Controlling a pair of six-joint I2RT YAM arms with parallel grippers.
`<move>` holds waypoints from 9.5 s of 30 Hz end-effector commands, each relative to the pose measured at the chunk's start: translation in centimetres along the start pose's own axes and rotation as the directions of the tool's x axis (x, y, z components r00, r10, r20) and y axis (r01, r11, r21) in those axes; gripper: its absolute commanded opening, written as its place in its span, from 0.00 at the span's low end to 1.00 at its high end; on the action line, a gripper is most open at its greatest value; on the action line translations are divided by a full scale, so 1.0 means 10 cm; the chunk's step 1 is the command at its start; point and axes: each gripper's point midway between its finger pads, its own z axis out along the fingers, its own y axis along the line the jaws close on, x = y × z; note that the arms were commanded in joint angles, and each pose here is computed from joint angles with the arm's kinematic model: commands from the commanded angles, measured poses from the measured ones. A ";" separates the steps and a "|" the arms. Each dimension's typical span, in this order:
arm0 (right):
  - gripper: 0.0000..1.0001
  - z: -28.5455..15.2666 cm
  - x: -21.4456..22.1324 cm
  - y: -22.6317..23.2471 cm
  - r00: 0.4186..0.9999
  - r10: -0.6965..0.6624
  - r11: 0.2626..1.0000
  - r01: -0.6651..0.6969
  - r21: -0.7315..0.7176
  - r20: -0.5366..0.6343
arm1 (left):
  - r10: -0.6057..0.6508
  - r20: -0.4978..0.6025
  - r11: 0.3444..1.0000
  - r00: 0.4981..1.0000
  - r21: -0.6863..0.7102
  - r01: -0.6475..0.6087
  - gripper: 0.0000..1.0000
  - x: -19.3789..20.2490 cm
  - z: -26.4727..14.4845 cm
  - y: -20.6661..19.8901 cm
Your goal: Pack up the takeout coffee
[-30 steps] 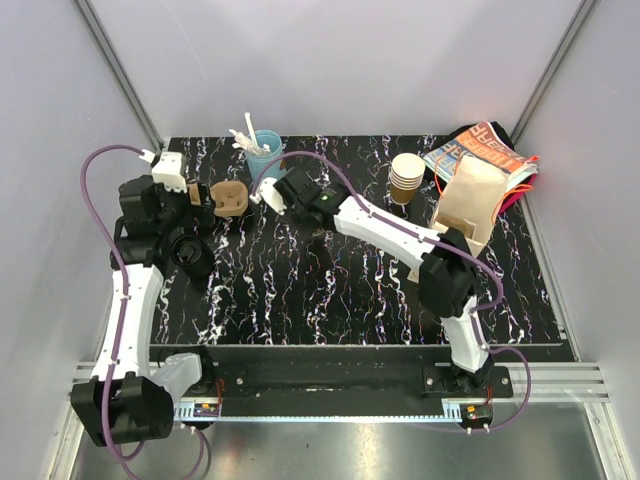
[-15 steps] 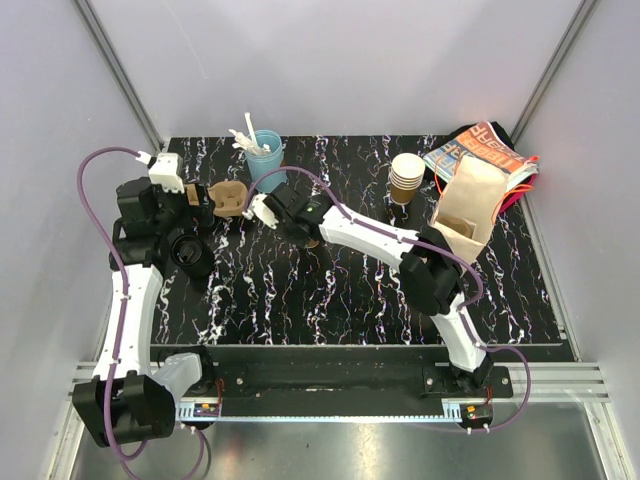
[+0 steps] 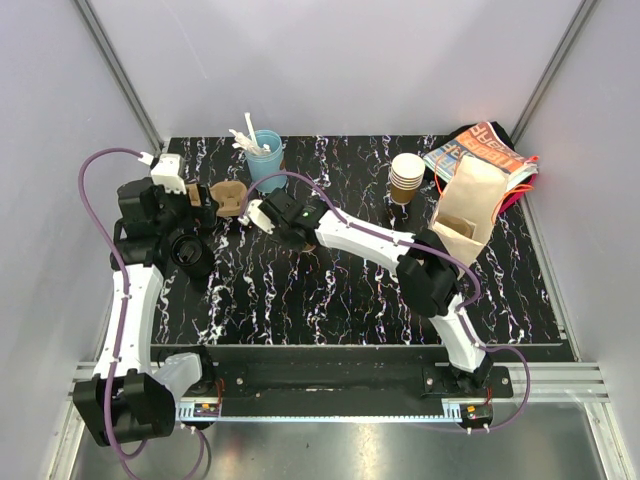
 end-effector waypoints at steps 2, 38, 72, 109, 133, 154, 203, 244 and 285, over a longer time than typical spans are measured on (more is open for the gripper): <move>0.48 -0.37 -0.28 -0.17 0.995 0.006 0.998 -0.012 0.054 0.100 | 0.006 0.062 0.996 0.998 0.088 -0.012 0.99 -0.18 0.00 -0.14; 1.00 -2.82 -0.75 -2.31 0.494 0.507 0.534 -0.823 0.192 0.706 | 0.017 0.325 0.501 0.946 0.816 -0.289 0.99 -1.68 -1.30 -3.10; 1.00 -3.56 -1.03 -2.68 0.042 0.526 0.284 -0.950 -0.129 0.850 | 0.160 0.514 0.017 0.843 0.852 -0.523 0.99 -1.44 -1.83 -5.00; 1.00 -4.40 -0.27 -2.83 0.124 0.254 -0.022 -0.991 0.134 0.959 | 0.108 0.494 0.974 0.863 -0.227 0.008 0.99 -2.38 -0.55 -1.96; 0.99 -4.48 -0.08 -2.93 0.483 0.090 -0.058 -0.871 0.488 0.871 | 0.496 0.337 0.730 0.800 -0.661 -0.173 0.99 -2.50 -0.94 -1.57; 1.00 -5.24 1.44 -3.15 0.546 -0.047 -0.603 -0.683 0.412 0.836 | 0.795 0.041 0.419 0.606 -0.759 -0.498 0.99 -2.82 -1.72 -1.69; 1.00 -5.12 1.57 -3.06 0.668 0.133 -0.105 -0.725 0.681 0.732 | 0.671 0.053 0.607 0.739 -0.611 -0.508 0.99 -2.40 -1.37 -0.87; 1.00 -3.95 1.30 -2.39 0.769 0.248 0.543 -0.614 0.573 0.589 | 0.314 -0.545 0.930 0.777 0.011 -0.368 0.90 0.93 0.05 0.32; 1.00 -3.68 1.31 -2.30 0.770 0.285 0.586 -0.612 0.531 0.572 | 0.285 -0.639 0.952 0.715 0.104 -0.287 0.19 1.46 0.19 0.27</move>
